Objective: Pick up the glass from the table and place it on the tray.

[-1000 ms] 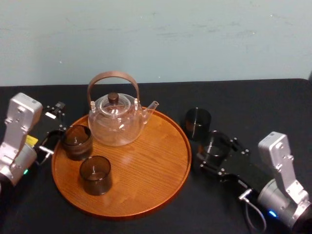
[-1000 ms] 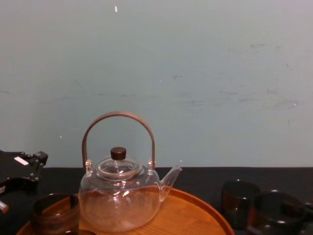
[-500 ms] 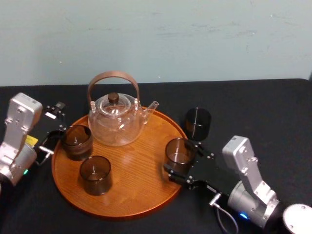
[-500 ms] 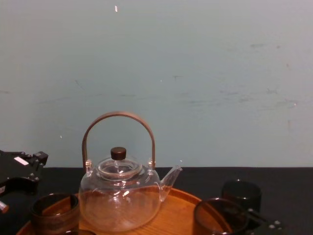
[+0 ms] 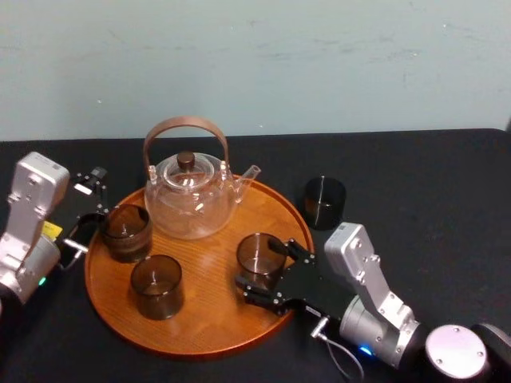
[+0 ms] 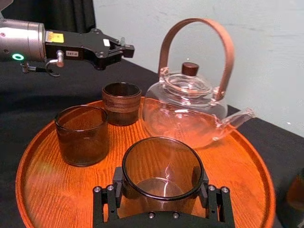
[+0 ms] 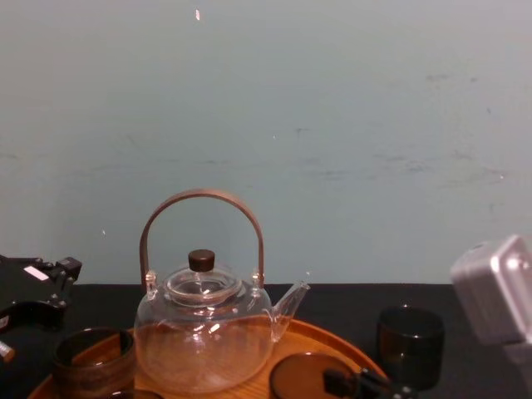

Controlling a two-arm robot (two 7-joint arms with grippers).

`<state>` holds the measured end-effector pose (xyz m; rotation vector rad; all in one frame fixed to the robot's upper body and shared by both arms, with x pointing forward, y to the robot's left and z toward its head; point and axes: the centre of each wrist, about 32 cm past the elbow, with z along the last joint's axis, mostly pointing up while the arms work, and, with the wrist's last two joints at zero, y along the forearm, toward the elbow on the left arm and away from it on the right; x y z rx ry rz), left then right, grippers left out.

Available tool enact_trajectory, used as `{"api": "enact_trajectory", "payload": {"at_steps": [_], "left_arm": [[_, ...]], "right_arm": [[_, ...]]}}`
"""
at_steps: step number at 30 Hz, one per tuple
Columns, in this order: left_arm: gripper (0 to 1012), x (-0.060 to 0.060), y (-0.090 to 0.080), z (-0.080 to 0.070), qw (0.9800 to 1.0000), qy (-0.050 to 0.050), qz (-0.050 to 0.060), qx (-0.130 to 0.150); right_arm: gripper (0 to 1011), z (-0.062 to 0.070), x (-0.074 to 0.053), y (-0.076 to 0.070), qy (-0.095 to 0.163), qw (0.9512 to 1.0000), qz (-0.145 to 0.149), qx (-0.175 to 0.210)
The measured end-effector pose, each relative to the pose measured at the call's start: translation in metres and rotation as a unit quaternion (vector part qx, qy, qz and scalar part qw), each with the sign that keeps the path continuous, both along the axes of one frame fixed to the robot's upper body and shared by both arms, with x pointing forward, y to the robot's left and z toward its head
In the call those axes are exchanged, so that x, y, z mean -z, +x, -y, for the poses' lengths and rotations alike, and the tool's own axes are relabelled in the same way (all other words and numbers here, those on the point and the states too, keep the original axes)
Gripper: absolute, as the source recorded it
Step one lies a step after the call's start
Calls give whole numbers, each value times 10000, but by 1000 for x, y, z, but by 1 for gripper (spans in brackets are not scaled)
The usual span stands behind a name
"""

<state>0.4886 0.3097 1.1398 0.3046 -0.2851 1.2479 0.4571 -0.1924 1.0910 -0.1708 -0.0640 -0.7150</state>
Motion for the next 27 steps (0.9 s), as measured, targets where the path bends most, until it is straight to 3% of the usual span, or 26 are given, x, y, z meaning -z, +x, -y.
{"api": "enact_trajectory", "payload": {"at_steps": [15,27], "left_arm": [[0,0,0,0,10000,0,0,0],[0,0,0,0,10000,0,0,0]], "right_arm": [[918,-16,12,10,-127,9996,-164,-210],[918,-23,14,11,-249,9993,-109,-274]]}}
